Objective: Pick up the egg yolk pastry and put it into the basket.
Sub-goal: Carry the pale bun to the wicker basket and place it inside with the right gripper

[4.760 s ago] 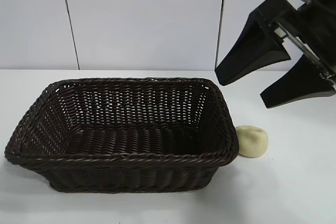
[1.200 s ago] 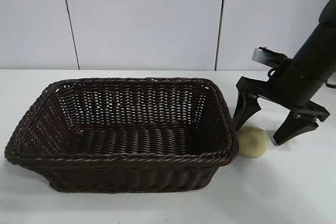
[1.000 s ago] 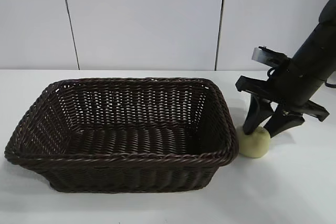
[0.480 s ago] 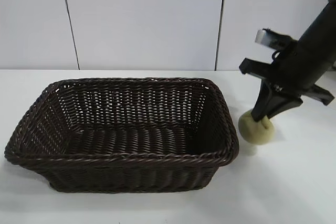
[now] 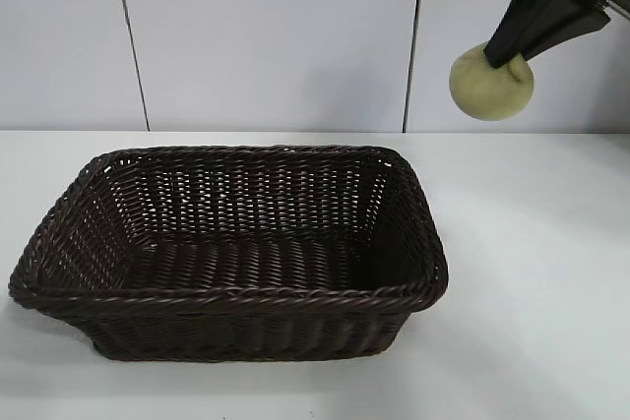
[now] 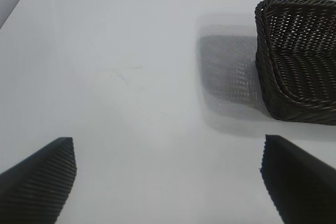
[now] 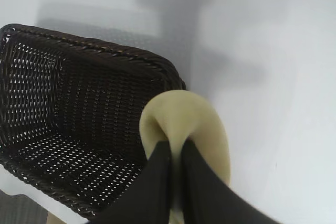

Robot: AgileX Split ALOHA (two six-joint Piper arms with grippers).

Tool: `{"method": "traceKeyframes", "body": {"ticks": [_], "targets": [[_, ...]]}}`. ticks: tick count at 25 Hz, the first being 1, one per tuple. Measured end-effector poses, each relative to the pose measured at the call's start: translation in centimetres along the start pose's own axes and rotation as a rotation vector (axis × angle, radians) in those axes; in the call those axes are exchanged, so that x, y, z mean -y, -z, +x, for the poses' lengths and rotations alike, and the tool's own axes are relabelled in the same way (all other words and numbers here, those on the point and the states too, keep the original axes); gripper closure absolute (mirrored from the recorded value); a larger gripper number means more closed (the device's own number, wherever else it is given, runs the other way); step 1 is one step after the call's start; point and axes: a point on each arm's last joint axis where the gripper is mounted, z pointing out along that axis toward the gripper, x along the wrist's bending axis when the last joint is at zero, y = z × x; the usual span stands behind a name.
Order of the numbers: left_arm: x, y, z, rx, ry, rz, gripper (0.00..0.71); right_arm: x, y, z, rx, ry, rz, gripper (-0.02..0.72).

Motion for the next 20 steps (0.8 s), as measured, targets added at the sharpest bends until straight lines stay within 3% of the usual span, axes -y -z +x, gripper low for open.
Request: {"method": "traceKeyframes", "body": {"ticks": [8,15,20], "targets": [[0.0,0.0,0.0,0.000,0.001,0.000,0.016,1.3,-7.4,7.8,-0.109,0.140,0.057,0.672],[0.0,0.0,0.0,0.000,0.001,0.000,0.016,1.4,-10.2,9.1,-0.095,0.170,0.009,0.672],[0.0,0.0,0.0,0.000,0.001,0.000,0.016,1.8,-12.1,8.4,-0.081,0.158,0.054,0.673]]}}
